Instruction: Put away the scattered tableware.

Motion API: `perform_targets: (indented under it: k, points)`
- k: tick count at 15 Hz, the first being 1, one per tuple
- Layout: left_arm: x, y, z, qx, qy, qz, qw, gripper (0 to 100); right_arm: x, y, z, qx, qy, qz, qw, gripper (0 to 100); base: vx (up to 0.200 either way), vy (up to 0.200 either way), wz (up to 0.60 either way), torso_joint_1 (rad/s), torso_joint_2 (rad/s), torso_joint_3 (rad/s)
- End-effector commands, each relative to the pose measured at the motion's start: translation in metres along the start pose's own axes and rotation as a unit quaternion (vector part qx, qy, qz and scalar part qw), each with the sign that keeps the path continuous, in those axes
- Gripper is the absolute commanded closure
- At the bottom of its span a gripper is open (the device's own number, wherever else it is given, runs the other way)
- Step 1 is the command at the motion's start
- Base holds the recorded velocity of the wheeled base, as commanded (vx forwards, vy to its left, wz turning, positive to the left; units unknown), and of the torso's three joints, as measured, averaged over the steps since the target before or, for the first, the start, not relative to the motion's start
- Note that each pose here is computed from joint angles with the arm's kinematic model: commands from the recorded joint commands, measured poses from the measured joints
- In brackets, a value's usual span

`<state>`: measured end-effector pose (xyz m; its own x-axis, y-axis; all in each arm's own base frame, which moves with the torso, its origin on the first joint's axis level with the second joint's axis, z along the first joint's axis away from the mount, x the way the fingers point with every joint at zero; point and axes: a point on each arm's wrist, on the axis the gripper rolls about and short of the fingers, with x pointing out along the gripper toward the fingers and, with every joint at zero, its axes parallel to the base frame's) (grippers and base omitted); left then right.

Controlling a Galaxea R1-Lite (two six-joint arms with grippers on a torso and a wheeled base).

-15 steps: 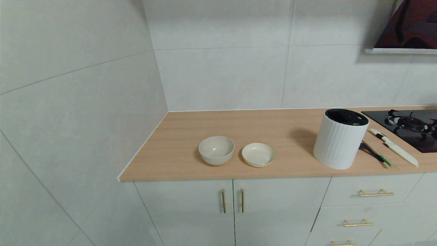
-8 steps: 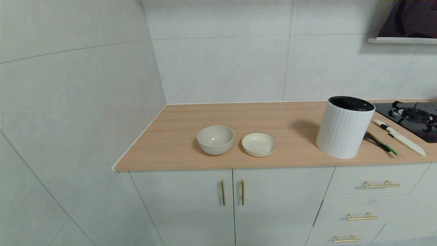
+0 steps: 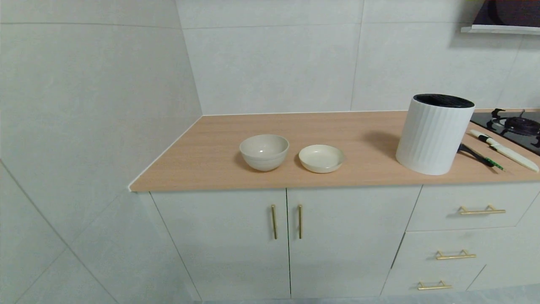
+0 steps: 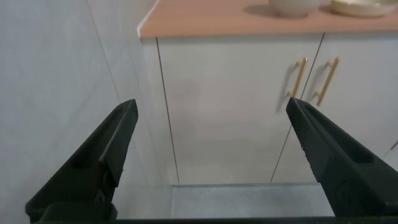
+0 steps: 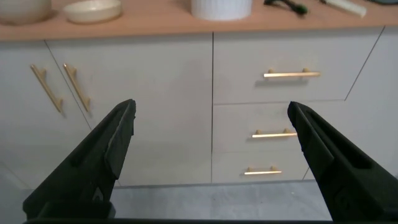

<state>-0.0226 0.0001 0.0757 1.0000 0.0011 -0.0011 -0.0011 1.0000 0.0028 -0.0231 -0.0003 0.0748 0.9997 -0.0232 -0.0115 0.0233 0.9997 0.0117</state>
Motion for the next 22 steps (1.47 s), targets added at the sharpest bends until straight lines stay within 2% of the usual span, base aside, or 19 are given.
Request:
perform_targets:
  k: [1, 17, 22]
  points:
    - [0.0000, 0.0000, 0.0000, 0.000, 0.000, 0.000, 1.0000, 0, 0.0001, 0.0000, 0.0000, 0.000, 0.000, 0.000, 1.000, 0, 0.000, 0.000, 0.00, -0.217, 0.52, 0.290]
    - [0.0000, 0.0000, 0.0000, 0.000, 0.000, 0.000, 1.0000, 0, 0.0001, 0.0000, 0.0000, 0.000, 0.000, 0.000, 1.000, 0, 0.000, 0.000, 0.00, -0.172, 0.47, 0.294]
    - [-0.0001, 0.0000, 0.0004, 0.000, -0.001, 0.000, 1.0000, 0, 0.0001, 0.0000, 0.0000, 0.000, 0.000, 0.000, 1.000, 0, 0.000, 0.000, 0.00, -0.035, 0.15, 0.097]
